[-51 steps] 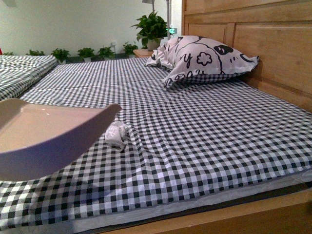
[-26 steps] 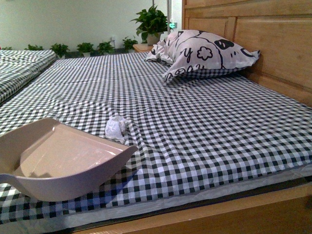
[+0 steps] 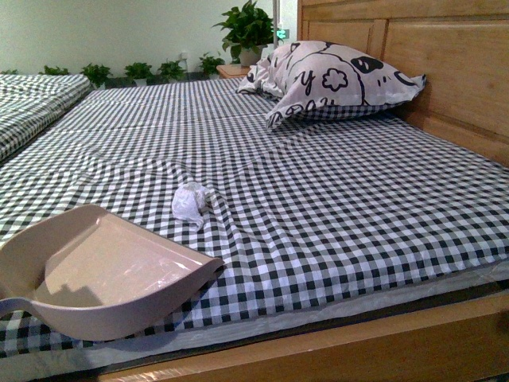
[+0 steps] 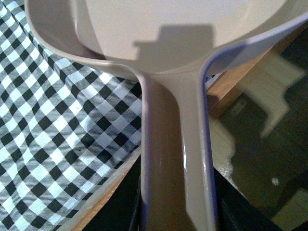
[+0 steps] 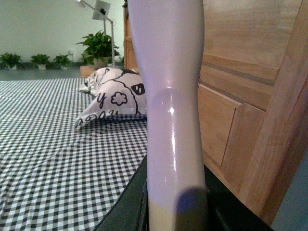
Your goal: Clean up trash
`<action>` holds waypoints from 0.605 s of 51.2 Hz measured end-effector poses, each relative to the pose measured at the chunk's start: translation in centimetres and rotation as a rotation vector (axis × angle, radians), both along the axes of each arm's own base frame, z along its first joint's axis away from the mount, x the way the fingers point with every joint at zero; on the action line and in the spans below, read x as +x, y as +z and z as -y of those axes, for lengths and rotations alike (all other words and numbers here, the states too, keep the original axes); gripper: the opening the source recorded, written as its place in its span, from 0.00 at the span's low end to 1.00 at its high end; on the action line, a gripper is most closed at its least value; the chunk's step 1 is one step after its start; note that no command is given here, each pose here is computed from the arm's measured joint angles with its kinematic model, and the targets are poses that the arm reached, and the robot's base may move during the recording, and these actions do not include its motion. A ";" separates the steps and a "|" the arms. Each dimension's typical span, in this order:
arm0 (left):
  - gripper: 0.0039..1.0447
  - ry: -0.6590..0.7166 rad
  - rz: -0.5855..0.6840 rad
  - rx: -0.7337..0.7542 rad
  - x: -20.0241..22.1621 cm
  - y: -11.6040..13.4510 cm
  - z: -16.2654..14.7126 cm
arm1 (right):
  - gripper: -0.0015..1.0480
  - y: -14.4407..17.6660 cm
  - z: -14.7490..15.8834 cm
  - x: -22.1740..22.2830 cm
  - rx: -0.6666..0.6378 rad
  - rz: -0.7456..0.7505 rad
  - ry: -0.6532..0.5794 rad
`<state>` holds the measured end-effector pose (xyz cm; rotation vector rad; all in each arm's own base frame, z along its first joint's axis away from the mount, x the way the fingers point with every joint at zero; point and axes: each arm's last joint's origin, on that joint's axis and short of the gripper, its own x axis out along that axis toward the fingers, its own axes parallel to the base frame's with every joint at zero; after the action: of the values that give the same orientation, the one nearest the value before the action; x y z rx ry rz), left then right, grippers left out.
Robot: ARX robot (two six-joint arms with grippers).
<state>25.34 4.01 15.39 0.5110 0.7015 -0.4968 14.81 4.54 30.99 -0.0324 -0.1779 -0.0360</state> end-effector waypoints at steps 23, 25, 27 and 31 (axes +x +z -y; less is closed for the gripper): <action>0.25 -0.003 0.000 0.013 0.1 -0.2 -0.1 | 0.19 1.3 -2.1 4.6 -0.137 -0.492 0.193; 0.25 -0.003 0.000 0.013 0.1 -0.2 -0.1 | 0.19 1.4 -2.9 6.3 -0.131 -0.529 0.250; 0.25 -0.003 0.000 0.013 0.1 -0.2 -0.1 | 0.19 1.5 -3.6 7.5 -0.130 -0.543 0.290; 0.25 -0.004 0.001 0.012 0.1 -0.2 -0.1 | 0.19 1.0 -5.1 10.4 -0.136 -0.589 0.357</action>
<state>25.42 4.09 15.22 0.5242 0.7037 -0.4959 25.20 9.65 32.03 -0.1445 0.4051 0.3394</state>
